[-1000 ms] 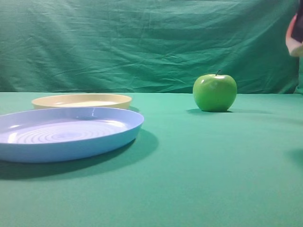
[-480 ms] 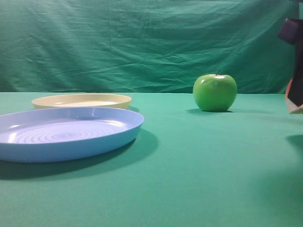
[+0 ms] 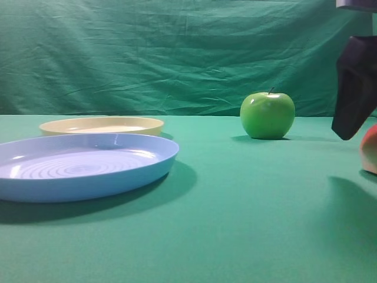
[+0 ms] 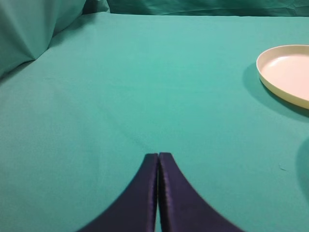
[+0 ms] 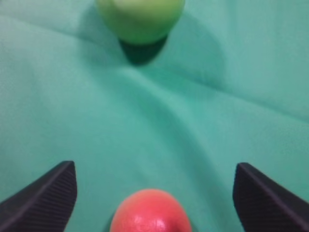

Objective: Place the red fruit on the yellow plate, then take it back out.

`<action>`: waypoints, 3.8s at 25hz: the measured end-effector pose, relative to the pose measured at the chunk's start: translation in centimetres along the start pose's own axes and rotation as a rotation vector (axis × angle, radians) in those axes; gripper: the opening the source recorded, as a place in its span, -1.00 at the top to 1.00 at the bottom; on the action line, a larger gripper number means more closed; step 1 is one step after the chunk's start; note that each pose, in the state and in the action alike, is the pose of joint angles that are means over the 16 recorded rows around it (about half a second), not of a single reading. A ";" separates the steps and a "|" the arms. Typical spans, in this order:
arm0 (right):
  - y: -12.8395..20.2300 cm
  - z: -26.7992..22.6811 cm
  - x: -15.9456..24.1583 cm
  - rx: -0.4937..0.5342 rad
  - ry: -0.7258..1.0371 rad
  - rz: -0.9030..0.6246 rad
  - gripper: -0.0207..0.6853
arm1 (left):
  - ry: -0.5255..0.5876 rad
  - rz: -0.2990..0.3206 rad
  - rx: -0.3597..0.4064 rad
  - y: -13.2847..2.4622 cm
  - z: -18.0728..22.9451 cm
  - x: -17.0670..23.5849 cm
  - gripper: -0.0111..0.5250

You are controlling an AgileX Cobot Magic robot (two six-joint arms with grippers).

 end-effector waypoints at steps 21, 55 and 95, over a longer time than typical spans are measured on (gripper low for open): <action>1.7 -22.7 4.4 -0.043 -0.428 0.024 0.94 | 0.000 0.000 0.000 0.0 0.0 0.0 0.96; -3.5 -11.4 16.9 0.312 -0.799 0.266 0.94 | 0.000 0.002 0.000 0.0 0.0 0.0 0.96; -3.8 -7.1 19.5 0.339 -0.641 0.163 0.94 | 0.000 0.002 0.000 0.0 0.0 0.0 0.96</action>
Point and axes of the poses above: a point on each arm's last joint axis where the gripper is mounted, z pointing out along that axis toward the gripper, y along the wrist's bending axis when the last joint is at zero, x = y × z, the point moved 4 cm from there along z, pointing out along that axis toward the gripper, and after that the axes turned 7 degrees about z, right-handed, at the moved point
